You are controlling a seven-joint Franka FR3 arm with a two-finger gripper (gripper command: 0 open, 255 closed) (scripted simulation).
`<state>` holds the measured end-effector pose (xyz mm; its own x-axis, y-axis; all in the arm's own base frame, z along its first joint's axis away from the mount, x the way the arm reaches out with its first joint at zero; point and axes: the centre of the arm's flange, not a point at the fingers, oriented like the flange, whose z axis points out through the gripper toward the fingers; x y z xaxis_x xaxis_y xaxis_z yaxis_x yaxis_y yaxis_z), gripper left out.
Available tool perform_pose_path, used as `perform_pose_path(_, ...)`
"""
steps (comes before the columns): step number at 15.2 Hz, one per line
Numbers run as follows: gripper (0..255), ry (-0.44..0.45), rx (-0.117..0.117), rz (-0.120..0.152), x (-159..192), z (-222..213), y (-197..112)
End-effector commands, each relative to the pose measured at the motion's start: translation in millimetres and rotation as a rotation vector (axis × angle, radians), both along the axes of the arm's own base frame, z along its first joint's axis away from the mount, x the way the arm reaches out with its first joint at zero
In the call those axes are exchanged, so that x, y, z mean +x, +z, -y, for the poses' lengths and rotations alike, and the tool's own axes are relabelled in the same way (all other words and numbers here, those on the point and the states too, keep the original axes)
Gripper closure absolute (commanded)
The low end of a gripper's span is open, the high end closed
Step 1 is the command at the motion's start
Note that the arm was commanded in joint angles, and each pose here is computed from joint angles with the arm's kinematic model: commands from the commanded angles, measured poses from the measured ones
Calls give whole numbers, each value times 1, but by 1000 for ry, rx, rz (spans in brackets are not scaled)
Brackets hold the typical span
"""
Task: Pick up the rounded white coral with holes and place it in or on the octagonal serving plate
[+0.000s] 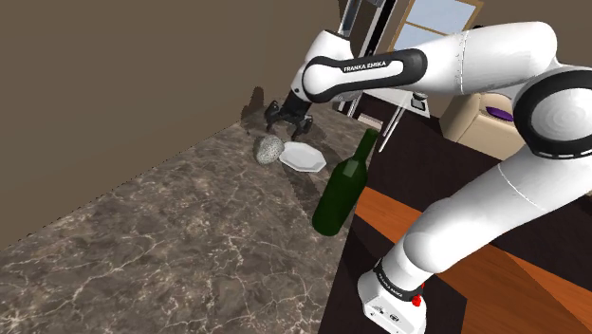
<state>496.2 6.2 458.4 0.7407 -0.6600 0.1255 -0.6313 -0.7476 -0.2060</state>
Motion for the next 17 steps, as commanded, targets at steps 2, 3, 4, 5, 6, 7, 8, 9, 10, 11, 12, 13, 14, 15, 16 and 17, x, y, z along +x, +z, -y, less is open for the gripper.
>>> perform_pose_path(2,0,-32,9,5,12,2,-15)
perform_pose_path(3,0,-32,9,5,13,1,-20)
perform_pose_path(4,0,-32,9,5,15,1,-25)
perform_pose_path(5,0,-32,9,5,16,1,-30)
perform_pose_path(6,0,-32,9,5,17,0,-35)
perform_pose_path(7,0,-32,9,5,18,0,-40)
perform_pose_path(8,0,-32,9,5,19,0,-43)
perform_pose_path(9,0,-32,9,5,19,0,-43)
perform_pose_path(10,0,-32,9,5,19,0,-43)
perform_pose_path(11,0,-32,9,5,19,0,-43)
perform_pose_path(12,0,-32,9,5,19,0,-43)
perform_pose_path(13,0,-32,9,5,19,0,-43)
perform_pose_path(14,0,-32,9,5,19,0,-43)
perform_pose_path(15,0,-32,9,5,19,0,-43)
perform_pose_path(16,255,-32,9,5,19,0,-43)
perform_pose_path(17,255,-32,9,5,19,0,-43)
